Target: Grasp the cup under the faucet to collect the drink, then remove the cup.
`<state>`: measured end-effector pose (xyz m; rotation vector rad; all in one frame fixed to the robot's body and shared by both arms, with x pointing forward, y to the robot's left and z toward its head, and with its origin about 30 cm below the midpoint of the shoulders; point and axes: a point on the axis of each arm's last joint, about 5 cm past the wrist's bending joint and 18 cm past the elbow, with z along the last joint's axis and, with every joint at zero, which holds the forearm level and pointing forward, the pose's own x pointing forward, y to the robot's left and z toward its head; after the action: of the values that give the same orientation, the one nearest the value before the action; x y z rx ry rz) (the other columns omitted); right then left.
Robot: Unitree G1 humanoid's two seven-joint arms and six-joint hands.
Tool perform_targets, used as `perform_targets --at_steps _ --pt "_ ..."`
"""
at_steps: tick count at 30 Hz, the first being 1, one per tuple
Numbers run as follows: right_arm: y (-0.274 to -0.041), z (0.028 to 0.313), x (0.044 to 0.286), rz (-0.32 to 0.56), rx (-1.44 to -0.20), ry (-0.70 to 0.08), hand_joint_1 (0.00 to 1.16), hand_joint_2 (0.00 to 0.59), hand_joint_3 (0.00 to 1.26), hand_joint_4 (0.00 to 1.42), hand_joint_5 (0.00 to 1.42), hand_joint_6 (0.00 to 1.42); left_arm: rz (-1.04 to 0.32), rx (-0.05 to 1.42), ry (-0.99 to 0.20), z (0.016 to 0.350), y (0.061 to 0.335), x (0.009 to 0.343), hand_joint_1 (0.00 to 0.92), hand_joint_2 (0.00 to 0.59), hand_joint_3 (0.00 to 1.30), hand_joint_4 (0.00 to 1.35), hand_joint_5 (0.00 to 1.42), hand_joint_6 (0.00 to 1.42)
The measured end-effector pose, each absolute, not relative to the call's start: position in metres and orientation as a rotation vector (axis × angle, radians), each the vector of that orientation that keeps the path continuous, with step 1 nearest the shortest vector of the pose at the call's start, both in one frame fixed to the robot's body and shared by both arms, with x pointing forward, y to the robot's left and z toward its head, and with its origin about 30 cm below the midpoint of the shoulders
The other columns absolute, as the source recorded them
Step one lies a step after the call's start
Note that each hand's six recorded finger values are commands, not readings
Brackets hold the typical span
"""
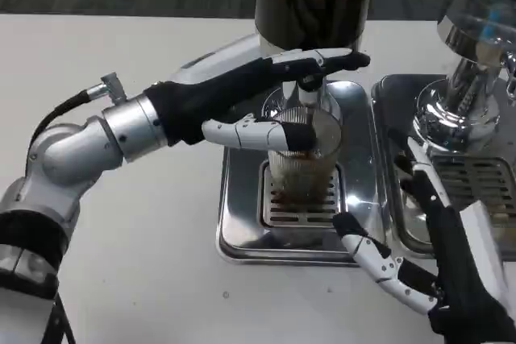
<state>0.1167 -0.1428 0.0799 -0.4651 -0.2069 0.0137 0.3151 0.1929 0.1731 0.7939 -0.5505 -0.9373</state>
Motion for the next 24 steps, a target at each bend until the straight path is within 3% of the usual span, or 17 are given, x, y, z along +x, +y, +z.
perform_targets --at_steps 10,24 --pt "-0.149 0.080 0.135 0.138 -0.443 -0.172 0.57 0.225 0.03 0.00 0.01 0.07 -0.938 0.814 -0.556 0.173 0.193 0.315 0.000 0.065 0.14 0.04 0.07 0.02" --pt "-0.151 0.079 0.157 0.160 -0.425 -0.157 0.57 0.219 0.02 0.00 0.00 0.05 -0.936 0.820 -0.559 0.174 0.194 0.315 0.000 0.058 0.13 0.04 0.07 0.02"
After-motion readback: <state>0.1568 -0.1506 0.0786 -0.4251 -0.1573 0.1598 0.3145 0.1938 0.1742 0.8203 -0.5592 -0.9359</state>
